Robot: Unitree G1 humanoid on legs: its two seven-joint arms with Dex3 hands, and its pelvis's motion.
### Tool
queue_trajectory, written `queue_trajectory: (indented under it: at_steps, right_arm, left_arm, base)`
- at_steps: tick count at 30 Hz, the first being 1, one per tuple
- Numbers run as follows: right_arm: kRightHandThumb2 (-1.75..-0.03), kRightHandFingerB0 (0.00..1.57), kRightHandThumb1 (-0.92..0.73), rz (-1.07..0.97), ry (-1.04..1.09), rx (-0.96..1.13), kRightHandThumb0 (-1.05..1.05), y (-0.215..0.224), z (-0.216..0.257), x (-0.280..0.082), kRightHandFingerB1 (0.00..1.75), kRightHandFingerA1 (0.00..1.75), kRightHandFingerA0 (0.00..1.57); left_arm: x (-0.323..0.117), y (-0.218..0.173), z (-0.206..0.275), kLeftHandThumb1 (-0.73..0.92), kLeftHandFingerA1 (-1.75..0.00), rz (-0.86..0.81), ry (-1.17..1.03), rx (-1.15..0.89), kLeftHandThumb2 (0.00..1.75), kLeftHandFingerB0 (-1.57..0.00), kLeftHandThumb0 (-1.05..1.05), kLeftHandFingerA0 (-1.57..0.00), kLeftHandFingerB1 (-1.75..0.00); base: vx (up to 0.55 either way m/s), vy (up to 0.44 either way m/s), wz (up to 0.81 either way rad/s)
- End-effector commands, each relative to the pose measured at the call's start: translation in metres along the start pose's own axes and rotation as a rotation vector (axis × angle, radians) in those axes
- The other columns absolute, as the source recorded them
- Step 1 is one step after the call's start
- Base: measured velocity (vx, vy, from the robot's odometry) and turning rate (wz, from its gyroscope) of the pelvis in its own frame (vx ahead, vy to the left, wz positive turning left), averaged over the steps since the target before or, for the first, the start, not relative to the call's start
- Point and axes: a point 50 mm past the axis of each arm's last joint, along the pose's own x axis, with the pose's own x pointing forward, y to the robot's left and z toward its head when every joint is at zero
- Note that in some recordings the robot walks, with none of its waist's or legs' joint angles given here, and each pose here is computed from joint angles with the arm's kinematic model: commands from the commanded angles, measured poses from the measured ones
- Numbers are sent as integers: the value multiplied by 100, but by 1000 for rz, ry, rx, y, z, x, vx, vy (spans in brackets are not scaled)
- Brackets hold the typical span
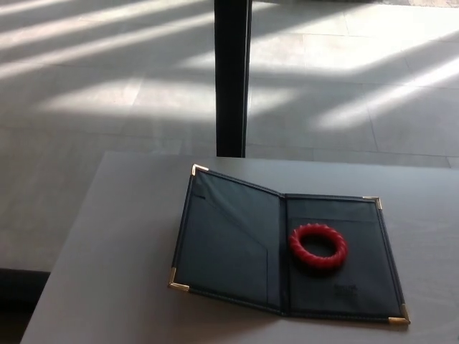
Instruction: There is a diary kept infront of the robot and the robot uses its right hand to grab its cover and puses it to the left to open it.
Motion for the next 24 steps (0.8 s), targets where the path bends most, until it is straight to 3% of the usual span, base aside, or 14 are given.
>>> queue_trajectory:
  at_steps: [1, 2, 5, 8, 9, 10, 11, 13, 14, 17, 20, 21, 22, 24]
  right_arm:
    - [-73, 42, -92, -148, 47, 28, -80, -61, -21, -15, 96, 106, 73]
    - [-122, 49, -80, -184, 66, 21, -72, -72, -30, -20, 87, 101, 76]
    - [-75, 37, -92, -242, 75, 103, -78, -88, -43, -30, 99, 118, 64]
    - [-118, 48, -76, -406, 81, 127, -81, -112, -67, -54, 93, 115, 63]
    - [-75, 27, -92, -492, 115, 105, -80, -127, -83, -65, 126, 139, 64]
    - [-71, 26, -92, -531, 117, 187, -77, -135, -92, -70, 125, 145, 63]
    - [-116, 42, -77, -570, 119, 251, -77, -141, -101, -77, 91, 119, 67]
    - [-114, 32, -78, -584, 135, 221, -76, -151, -117, -93, 86, 110, 54]
    - [-80, 12, -92, -598, 149, 221, -72, -154, -123, -97, 109, 157, 22]
    - [-110, 28, -77, -685, 215, 268, -78, -162, -154, -120, 84, 112, 57]
    - [-77, 16, -92, -771, 308, 247, -75, -160, -188, -143, 120, 170, 41]
    - [-75, 17, -92, -817, 345, 268, -78, -162, -196, -151, 124, 173, 45]
    - [-76, 7, -92, -783, 358, 313, -79, -161, -205, -158, 123, 175, 30]
    - [-75, 8, -92, -790, 378, 325, -81, -156, -215, -164, 118, 175, 30]
  left_arm:
    - [0, 8, 13, 92, -168, 3, -35, 13, 118, -19, -105, -28, -138]
    - [0, 8, 14, 70, -125, 4, -36, 10, 158, 0, -101, -41, -94]
    - [1, 4, 13, 72, -125, 0, -36, 0, 159, 0, -104, -39, -96]
    - [1, 4, 10, 71, -129, 18, -31, -21, 158, -11, -105, -46, -104]
    - [1, 4, 11, 70, -126, 13, -30, -16, 156, 0, -100, -45, -94]
    - [1, 4, 11, 92, -167, 3, -29, -5, 118, -14, -105, -22, -138]
    - [1, 2, 12, 92, -164, -4, -31, -12, 118, -13, -105, -20, -136]
    - [1, 2, 12, 92, -162, 0, -28, -21, 117, -10, -105, -20, -134]
    - [1, 2, 12, 92, -165, 3, -29, -16, 117, -12, -105, -20, -135]
    - [1, 2, 13, 92, -169, -1, -34, -8, 117, -14, -105, -24, -141]
    - [1, 4, 13, 92, -170, 17, -32, 2, 120, -19, -105, -29, -141]
    - [1, 4, 11, 68, -116, 24, -28, 6, 152, 0, -90, -38, -88]
    - [1, 4, 11, 92, -171, 32, -29, 13, 119, -20, -105, -31, -140]
    - [1, 2, 12, 92, -171, 26, -30, -8, 117, -19, -105, -30, -140]
  base:
    - [0, 0, 0]
    - [0, 0, 0]
    - [0, 0, 0]
    - [0, 0, 0]
    - [0, 0, 0]
    - [0, 0, 0]
    - [0, 0, 0]
    - [0, 0, 0]
    - [0, 0, 0]
    - [0, 0, 0]
    - [0, 0, 0]
    - [0, 0, 0]
    - [0, 0, 0]
    - [0, 0, 0]
